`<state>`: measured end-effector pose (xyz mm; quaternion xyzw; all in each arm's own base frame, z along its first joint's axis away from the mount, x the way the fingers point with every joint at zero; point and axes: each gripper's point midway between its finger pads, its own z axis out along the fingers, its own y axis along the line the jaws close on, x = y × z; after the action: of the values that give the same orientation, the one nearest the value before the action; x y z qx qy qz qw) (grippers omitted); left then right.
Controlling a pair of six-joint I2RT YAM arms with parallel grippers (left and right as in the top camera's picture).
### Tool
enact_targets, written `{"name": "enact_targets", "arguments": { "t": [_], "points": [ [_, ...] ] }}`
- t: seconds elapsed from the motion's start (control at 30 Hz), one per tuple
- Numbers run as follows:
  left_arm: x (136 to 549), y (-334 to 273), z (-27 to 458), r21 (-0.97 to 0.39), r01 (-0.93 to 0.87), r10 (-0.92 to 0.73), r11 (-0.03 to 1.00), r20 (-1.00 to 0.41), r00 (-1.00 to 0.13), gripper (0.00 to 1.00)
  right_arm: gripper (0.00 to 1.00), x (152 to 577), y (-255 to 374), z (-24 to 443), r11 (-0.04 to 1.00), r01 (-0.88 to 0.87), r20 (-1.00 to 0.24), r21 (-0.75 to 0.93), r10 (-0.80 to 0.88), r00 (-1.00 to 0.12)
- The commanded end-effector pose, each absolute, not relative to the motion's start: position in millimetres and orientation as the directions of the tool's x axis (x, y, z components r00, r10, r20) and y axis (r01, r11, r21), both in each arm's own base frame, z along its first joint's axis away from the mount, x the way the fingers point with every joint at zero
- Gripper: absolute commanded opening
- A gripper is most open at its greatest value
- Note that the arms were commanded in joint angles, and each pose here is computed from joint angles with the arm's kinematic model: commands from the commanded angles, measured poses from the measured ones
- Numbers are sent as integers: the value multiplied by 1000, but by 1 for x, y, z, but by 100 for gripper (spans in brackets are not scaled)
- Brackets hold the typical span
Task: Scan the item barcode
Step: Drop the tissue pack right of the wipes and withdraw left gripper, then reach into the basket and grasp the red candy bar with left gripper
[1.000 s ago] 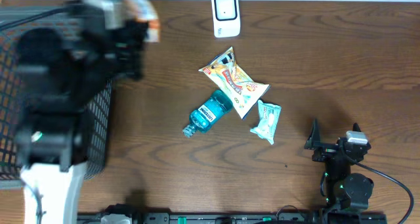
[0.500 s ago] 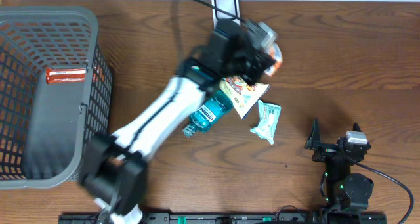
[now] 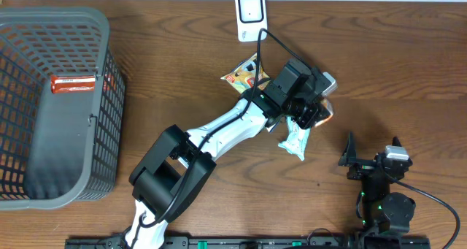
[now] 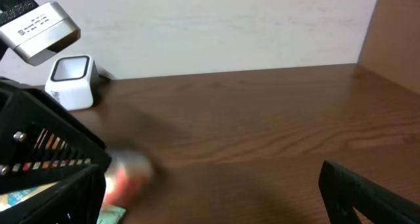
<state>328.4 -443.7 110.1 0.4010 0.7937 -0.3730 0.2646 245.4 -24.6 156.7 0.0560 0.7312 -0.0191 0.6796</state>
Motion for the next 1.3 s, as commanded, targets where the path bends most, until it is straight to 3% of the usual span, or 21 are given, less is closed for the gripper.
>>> {"name": "enact_targets", "arguments": {
  "t": [0.0, 0.13, 0.3, 0.53, 0.77, 0.83, 0.87, 0.9, 1.27],
  "points": [
    [341, -437, 115, -375, 809, 406, 452, -721, -561, 64, 99, 245, -24, 156, 992, 108, -995, 61, 69, -69],
    [348, -431, 136, -393, 790, 359, 471, -732, -579, 72, 99, 245, -24, 156, 992, 108, -995, 61, 69, -69],
    [359, -409, 192, -363, 791, 290, 493, -788, -543, 73, 99, 245, -24, 156, 992, 108, -995, 61, 69, -69],
    [390, -321, 299, -242, 682, 129, 690, -886, -446, 74, 99, 245, -24, 156, 992, 108, -995, 61, 69, -69],
    [407, -164, 389, -150, 317, -46, 936, -948, -314, 74, 99, 245, -24, 156, 992, 108, -995, 61, 69, -69],
    [404, -80, 401, -166, 36, -149, 985, -946, -287, 74, 99, 245, -24, 156, 992, 108, -995, 61, 69, -69],
    [402, -54, 401, -176, -52, -184, 983, -942, -280, 75, 99, 245, -24, 156, 992, 108, -995, 61, 69, -69],
    [398, -28, 400, -188, -144, -222, 972, -936, -273, 84, 99, 245, -24, 156, 992, 108, -995, 61, 69, -69],
    [365, 138, 332, -232, -643, -505, 730, -817, -278, 93, 99, 245, -24, 156, 992, 108, -995, 61, 69, -69]
  ]
}}
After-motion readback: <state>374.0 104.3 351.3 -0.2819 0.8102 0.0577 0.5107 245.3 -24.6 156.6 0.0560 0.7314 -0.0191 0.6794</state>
